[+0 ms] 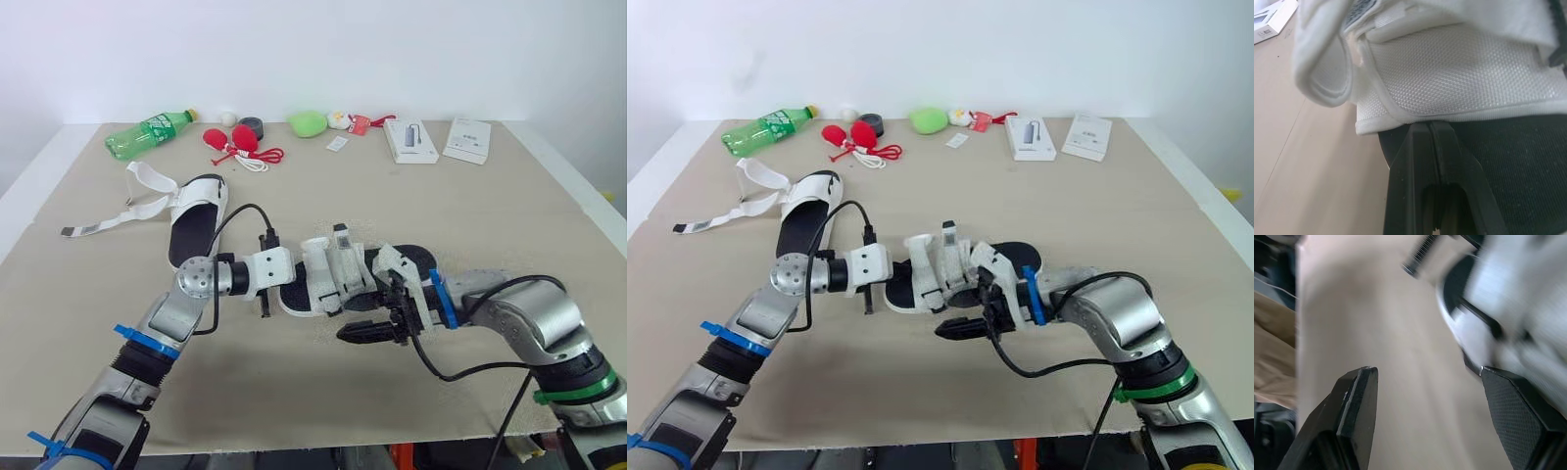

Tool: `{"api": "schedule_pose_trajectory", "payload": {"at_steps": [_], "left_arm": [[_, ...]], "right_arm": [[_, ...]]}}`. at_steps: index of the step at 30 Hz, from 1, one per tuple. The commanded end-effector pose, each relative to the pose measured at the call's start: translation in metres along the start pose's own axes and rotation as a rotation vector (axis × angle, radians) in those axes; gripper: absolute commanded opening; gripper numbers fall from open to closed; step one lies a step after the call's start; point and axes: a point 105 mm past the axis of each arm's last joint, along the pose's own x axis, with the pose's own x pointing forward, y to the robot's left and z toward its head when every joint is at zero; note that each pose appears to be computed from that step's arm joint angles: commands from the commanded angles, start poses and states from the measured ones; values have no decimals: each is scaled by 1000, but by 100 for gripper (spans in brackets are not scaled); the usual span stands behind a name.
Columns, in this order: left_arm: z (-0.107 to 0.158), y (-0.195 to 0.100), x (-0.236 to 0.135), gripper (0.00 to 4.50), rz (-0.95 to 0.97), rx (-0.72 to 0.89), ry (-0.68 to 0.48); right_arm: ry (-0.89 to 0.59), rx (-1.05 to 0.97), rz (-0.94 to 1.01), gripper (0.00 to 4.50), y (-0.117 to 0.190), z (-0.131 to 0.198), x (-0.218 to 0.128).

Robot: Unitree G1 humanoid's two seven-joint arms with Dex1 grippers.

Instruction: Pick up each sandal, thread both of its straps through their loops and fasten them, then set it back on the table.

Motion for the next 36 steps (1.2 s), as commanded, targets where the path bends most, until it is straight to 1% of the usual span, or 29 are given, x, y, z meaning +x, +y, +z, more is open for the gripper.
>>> {"api": "schedule_pose_trajectory", "payload": {"at_steps": [1, 5, 13, 17, 18, 19, 20, 22, 23, 24, 25, 26, 32, 36], "left_arm": [[-4, -1, -2, 0, -10, 5, 22], [-5, -1, -2, 0, -13, 5, 24], [-4, -1, 0, 0, -22, 8, 21], [-3, -1, 1, 0, -23, 9, 18], [-3, -1, 1, 0, -23, 9, 17], [-3, -1, 1, 0, -23, 9, 17], [-3, -1, 2, 0, -23, 9, 17], [-3, -2, 1, 0, -24, 8, 17], [-3, -3, 1, 0, -25, 7, 18], [-3, -4, 1, 0, -25, 5, 19], [-4, -4, 0, 0, -26, 5, 20], [-4, -5, 0, 0, -27, 4, 21], [-4, -6, 1, 0, -29, 1, 21], [-4, -8, 1, 0, -35, -1, 23]], "right_arm": [[14, -27, -51, 360, -6, 1, -8], [-13, -20, -57, 360, -7, 6, -9], [-71, 45, 25, 360, 8, 18, 2], [-74, 81, 47, 360, 12, 18, 7], [-70, 86, 43, 310, 11, 17, 8], [-69, 91, 39, 294, 11, 16, 9], [-69, 98, 35, 244, 10, 15, 9], [-75, 114, 21, 167, 7, 13, 8], [-77, 124, 8, 133, 4, 11, 8], [-81, 137, -5, 113, 1, 9, 7], [-85, 147, -12, 74, -1, 8, 7], [-88, 153, -13, 14, -1, 8, 7], [-50, 191, 22, 14, 7, -4, 6], [48, 242, 62, 14, 23, -30, 0]]}}
